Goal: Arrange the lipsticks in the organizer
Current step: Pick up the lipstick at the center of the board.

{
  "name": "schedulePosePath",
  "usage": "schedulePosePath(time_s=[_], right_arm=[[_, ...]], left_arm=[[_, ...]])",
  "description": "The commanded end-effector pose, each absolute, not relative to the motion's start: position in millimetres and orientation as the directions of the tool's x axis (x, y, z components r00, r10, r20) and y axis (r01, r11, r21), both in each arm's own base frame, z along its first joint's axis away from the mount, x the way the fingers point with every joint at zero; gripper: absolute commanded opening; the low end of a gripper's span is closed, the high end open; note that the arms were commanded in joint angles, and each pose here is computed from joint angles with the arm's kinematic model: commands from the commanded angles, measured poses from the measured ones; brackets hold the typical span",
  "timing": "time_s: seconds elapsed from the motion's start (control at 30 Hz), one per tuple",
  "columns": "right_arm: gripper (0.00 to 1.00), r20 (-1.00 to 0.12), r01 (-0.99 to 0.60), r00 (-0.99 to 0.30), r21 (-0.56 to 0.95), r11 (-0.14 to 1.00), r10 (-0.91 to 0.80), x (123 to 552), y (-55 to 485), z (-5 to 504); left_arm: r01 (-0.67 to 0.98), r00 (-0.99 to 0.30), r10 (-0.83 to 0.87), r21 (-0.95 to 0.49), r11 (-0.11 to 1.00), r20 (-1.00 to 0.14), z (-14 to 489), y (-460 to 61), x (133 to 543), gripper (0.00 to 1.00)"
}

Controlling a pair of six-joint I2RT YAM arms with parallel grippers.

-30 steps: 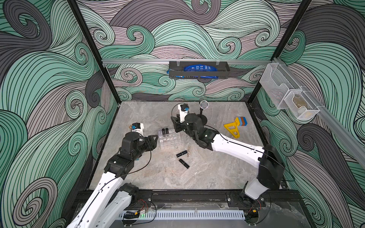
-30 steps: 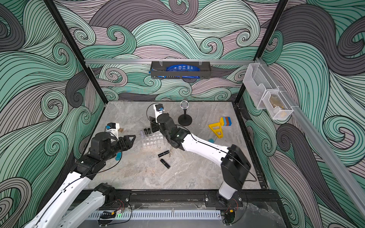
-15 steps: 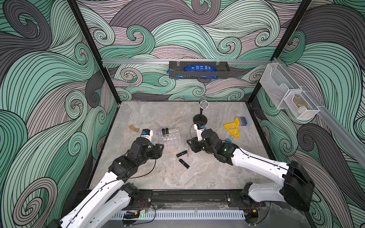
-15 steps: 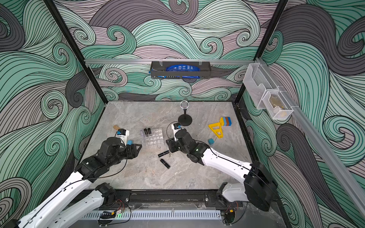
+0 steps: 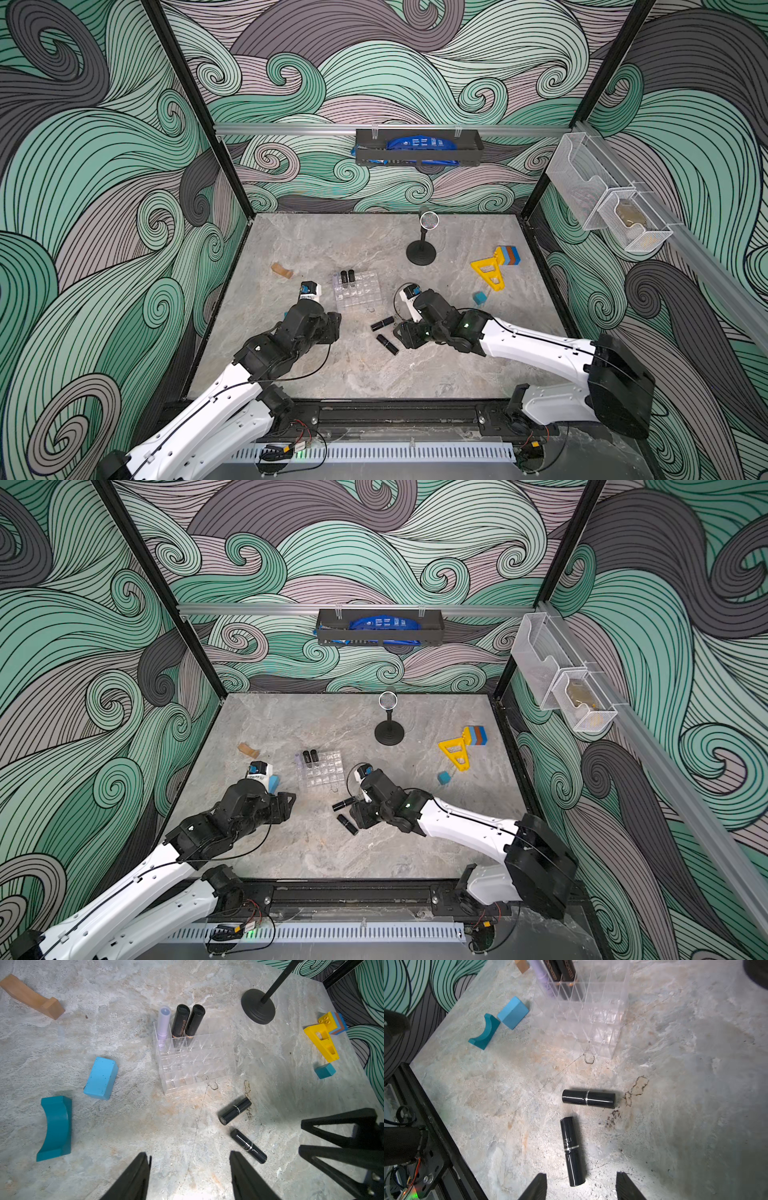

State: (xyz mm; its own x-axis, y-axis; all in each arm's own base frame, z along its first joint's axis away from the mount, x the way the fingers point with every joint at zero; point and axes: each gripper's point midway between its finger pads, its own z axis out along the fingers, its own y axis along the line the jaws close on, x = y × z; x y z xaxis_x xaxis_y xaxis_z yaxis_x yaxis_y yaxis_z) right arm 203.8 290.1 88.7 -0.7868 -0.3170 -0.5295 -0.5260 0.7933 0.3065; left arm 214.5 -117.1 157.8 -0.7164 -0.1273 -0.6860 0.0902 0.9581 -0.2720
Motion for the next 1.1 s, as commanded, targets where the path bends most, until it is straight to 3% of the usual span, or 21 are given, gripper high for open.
schedulePosePath(time_s=[0.0,0.33,0.57,0.7,0.87,1.07], right_arm=[[0.6,-0.475,-0.532,-0.797,0.262,0.805,-0.373,191,291,69],[0.63,-0.441,-0.585,-0.766,0.178,0.791,-0.468,185,309,45],[0.58,-0.43,-0.61,-0.731,0.065,0.79,-0.53,195,324,29],[0.51,-0.419,-0.625,-0.708,-0.004,0.781,-0.568,201,334,18],[0.32,-0.411,-0.637,-0.693,-0.035,0.77,-0.592,200,344,13],[0.19,-0.529,-0.651,-0.663,0.058,0.757,-0.53,193,361,68]], left_arm=[[0.053,-0.748,-0.144,-0.274,0.96,-0.648,156,-113,208,0.64],[0.06,-0.778,-0.169,-0.339,0.939,-0.605,134,-129,202,0.63],[0.068,-0.781,-0.172,-0.356,0.932,-0.6,131,-132,201,0.63],[0.069,-0.783,-0.173,-0.359,0.931,-0.597,131,-132,200,0.63],[0.059,-0.788,-0.18,-0.363,0.93,-0.589,129,-130,196,0.63],[0.067,-0.811,-0.173,-0.382,0.922,-0.559,125,-130,185,0.61]])
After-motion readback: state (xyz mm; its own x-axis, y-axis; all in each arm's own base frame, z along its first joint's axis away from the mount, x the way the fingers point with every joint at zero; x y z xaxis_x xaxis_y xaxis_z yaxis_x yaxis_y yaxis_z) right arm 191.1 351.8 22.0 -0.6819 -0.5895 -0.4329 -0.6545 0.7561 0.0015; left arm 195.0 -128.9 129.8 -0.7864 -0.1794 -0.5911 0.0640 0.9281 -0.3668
